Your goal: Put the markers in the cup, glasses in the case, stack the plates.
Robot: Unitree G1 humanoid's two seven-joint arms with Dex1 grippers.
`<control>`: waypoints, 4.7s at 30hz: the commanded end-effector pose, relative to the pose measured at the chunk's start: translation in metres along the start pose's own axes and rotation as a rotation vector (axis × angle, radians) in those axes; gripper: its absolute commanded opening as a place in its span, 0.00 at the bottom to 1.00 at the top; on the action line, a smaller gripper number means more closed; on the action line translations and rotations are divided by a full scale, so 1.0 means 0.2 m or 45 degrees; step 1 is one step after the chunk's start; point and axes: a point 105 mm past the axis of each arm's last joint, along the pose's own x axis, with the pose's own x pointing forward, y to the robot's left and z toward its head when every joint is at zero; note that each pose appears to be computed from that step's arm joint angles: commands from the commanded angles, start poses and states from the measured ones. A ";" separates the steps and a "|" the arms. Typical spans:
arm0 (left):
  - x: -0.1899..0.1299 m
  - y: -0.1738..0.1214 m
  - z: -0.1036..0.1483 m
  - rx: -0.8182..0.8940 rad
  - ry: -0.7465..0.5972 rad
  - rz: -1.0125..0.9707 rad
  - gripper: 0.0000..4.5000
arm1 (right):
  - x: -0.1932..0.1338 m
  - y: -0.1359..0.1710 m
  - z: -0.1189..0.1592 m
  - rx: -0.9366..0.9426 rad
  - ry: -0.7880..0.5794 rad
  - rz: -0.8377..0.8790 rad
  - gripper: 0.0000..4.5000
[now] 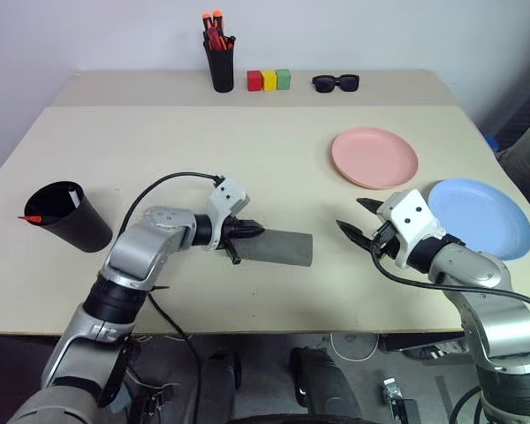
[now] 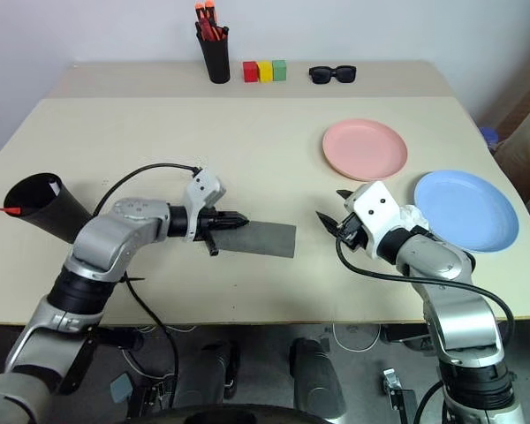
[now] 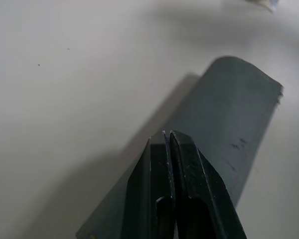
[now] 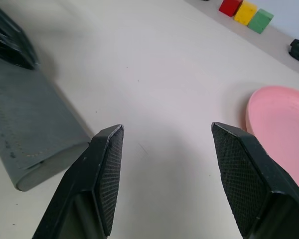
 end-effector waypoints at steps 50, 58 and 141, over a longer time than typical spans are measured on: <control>0.11 -0.38 0.30 0.208 -0.633 -0.443 0.00 | -0.45 -0.61 -0.30 -0.566 0.568 -0.399 0.01; 0.10 -0.38 0.26 0.210 -0.611 -0.381 0.00 | -0.44 -0.67 -0.37 -0.522 0.630 -0.315 0.32; -0.49 0.37 -0.12 0.095 -0.397 1.030 0.00 | 0.06 -0.36 -0.06 0.063 -0.061 0.049 0.99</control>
